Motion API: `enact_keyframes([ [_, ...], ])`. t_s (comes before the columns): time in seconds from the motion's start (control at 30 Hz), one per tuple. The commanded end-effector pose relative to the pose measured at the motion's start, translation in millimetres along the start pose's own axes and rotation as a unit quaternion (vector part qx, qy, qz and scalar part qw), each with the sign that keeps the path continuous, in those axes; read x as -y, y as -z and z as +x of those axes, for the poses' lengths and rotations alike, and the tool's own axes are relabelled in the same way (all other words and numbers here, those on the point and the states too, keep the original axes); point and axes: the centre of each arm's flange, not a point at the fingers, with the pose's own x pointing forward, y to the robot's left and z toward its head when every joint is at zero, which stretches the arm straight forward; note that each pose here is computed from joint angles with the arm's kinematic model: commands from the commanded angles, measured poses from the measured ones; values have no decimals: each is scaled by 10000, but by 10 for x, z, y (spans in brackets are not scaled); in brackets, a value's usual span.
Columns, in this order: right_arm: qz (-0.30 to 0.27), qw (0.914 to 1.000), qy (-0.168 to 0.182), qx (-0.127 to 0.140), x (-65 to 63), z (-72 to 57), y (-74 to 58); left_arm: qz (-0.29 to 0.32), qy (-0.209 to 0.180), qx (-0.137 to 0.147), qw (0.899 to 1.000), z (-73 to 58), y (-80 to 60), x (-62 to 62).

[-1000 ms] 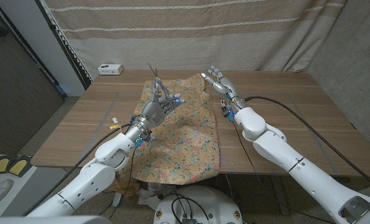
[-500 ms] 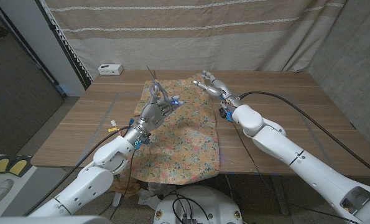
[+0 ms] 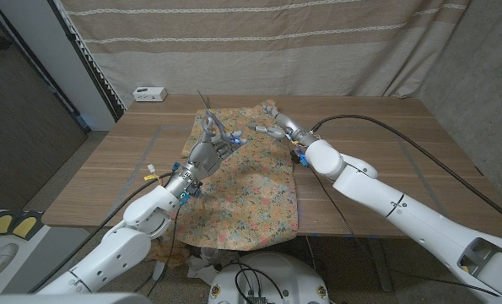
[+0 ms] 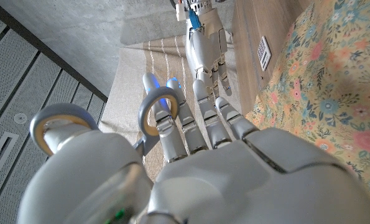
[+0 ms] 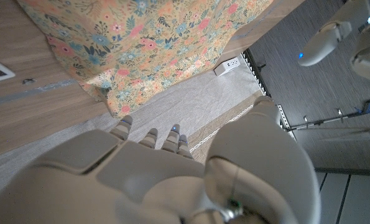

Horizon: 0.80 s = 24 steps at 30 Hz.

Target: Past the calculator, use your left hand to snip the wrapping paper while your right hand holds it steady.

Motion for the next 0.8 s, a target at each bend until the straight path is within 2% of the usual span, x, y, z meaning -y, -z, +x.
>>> enact_keyframes([
  [0.03,-921,9952,-183,-265,-95,-4,-86,150,-55,-192,9997,-43,-25,-15],
  [0.23,-1148,9921,-358,-371,-144,22,-79,302,-60,-257,9992,-48,-97,9],
  [0.47,-1377,9885,-429,-463,-211,45,-73,471,-86,-352,9982,-60,-172,-19],
  [0.8,-1630,9825,-648,-623,-265,63,-92,473,-44,-390,9981,-30,-187,-10],
])
